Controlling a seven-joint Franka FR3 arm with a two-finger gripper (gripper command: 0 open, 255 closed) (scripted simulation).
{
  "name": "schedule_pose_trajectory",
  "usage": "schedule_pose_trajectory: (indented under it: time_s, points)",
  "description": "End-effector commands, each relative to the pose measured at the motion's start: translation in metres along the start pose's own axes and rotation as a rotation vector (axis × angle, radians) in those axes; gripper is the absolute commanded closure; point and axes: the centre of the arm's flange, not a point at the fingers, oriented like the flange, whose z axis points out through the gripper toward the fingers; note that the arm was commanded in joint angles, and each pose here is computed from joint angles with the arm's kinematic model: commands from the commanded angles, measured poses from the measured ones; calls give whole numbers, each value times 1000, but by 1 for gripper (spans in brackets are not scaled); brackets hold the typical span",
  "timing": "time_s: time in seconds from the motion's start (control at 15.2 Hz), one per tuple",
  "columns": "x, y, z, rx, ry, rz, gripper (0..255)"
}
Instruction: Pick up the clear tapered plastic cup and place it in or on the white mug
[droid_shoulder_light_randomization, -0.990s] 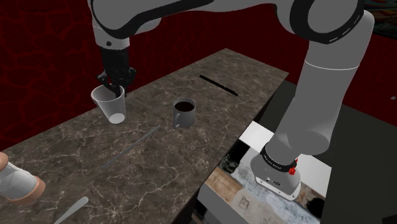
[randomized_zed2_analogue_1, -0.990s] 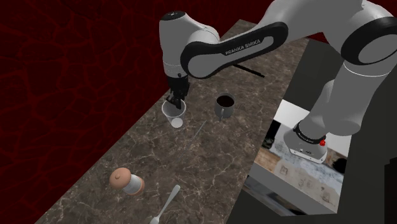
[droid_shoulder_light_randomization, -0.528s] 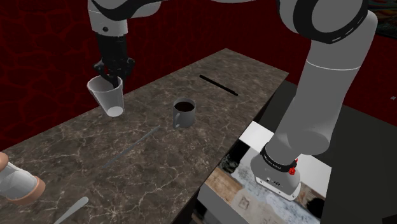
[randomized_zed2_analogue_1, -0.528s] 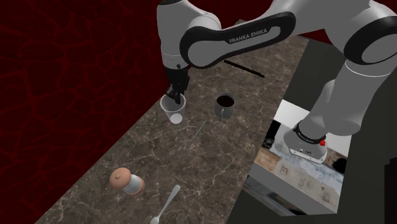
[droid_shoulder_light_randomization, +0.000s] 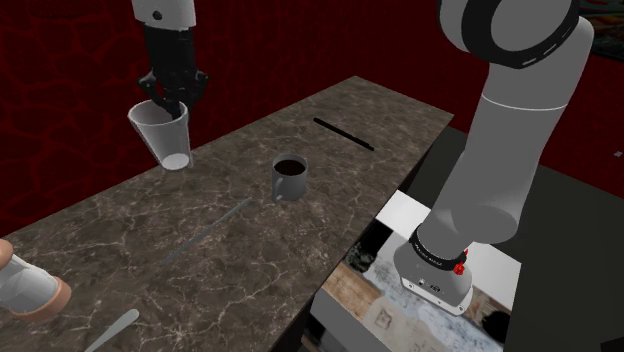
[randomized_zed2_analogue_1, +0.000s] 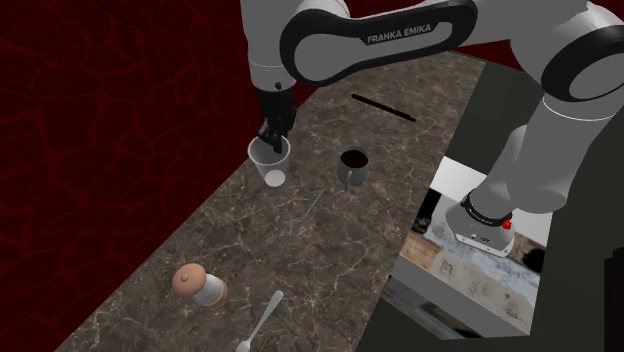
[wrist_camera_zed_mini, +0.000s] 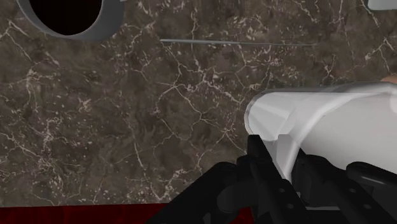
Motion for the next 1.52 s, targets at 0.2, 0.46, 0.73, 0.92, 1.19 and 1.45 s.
schedule_pose_trajectory:
  time_s: [0.2,0.46,0.73,0.92,1.19,1.45]
  points:
    - [-31,41,-16,0,0,0,255]
    - [-61,82,-28,0,0,0,255]
    - [-91,124,-40,0,0,0,255]
    - [-113,155,-49,0,0,0,255]
    - [-143,197,-61,0,0,0,255]
    - [-147,206,-48,0,0,0,255]
